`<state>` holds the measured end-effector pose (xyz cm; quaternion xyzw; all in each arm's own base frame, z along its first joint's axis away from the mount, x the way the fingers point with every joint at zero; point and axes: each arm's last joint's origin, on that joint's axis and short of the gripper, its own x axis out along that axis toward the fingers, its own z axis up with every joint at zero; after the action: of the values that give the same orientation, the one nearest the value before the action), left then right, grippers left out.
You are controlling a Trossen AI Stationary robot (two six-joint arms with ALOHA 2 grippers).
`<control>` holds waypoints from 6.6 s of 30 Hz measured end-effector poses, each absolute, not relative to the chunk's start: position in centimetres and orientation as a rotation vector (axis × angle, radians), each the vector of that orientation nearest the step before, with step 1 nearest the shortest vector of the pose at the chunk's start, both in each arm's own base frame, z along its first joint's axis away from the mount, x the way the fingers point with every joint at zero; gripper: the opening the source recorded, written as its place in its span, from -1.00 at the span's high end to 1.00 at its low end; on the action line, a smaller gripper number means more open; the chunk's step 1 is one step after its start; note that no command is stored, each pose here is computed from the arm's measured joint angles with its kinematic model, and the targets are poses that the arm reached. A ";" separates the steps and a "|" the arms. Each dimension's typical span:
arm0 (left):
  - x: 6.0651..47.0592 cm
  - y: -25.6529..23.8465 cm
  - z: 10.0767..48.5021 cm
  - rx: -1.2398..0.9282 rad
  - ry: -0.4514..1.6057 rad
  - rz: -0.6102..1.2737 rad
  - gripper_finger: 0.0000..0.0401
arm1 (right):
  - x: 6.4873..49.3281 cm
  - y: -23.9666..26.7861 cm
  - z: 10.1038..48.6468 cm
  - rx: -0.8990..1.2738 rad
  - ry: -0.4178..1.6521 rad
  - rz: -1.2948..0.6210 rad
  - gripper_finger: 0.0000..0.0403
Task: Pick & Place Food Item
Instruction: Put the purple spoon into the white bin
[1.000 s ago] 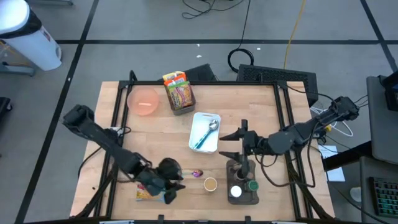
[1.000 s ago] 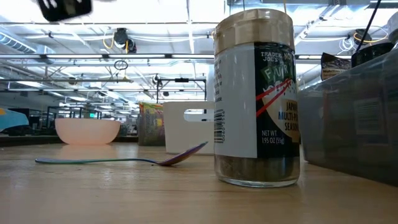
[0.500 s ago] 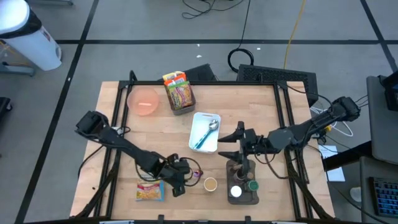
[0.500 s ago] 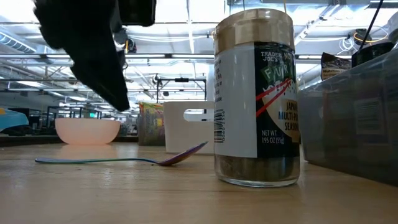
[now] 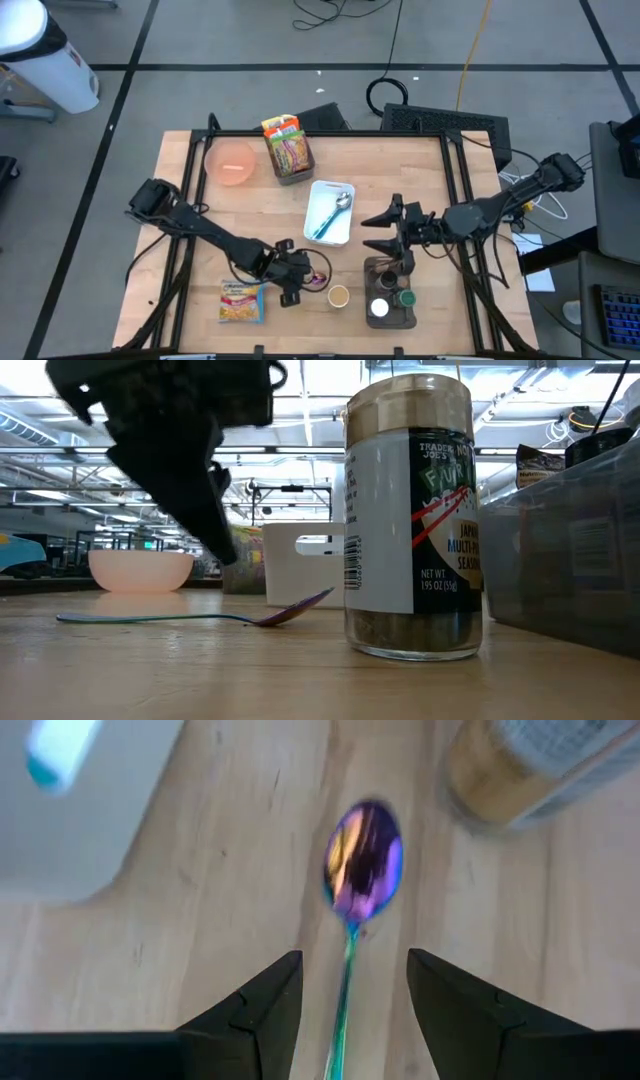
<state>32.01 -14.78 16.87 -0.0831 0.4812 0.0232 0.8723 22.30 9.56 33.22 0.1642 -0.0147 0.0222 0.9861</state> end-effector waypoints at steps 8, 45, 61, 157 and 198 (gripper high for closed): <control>32.5 -14.9 14.7 -0.196 1.076 0.017 0.07 | 22.0 9.4 33.3 0.316 -0.032 0.045 -0.09; 32.6 -14.5 12.7 -0.261 1.165 0.104 0.96 | 22.0 9.4 33.3 0.320 -0.034 0.045 -0.04; 30.6 -11.3 22.4 -0.452 0.991 0.075 0.98 | 22.0 9.4 33.4 0.349 -0.039 0.047 -0.04; 46.1 3.1 18.5 -0.751 1.170 0.695 0.98 | 7.8 2.0 35.4 0.145 0.045 -0.060 -0.04; 46.2 3.9 17.2 -0.760 1.207 0.716 0.87 | 7.8 2.0 35.4 0.155 0.044 -0.061 -0.04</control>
<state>46.16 3.93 17.16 -0.3410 0.5415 0.3211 0.6981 7.80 2.02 35.41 0.0775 0.0222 -0.0303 0.9963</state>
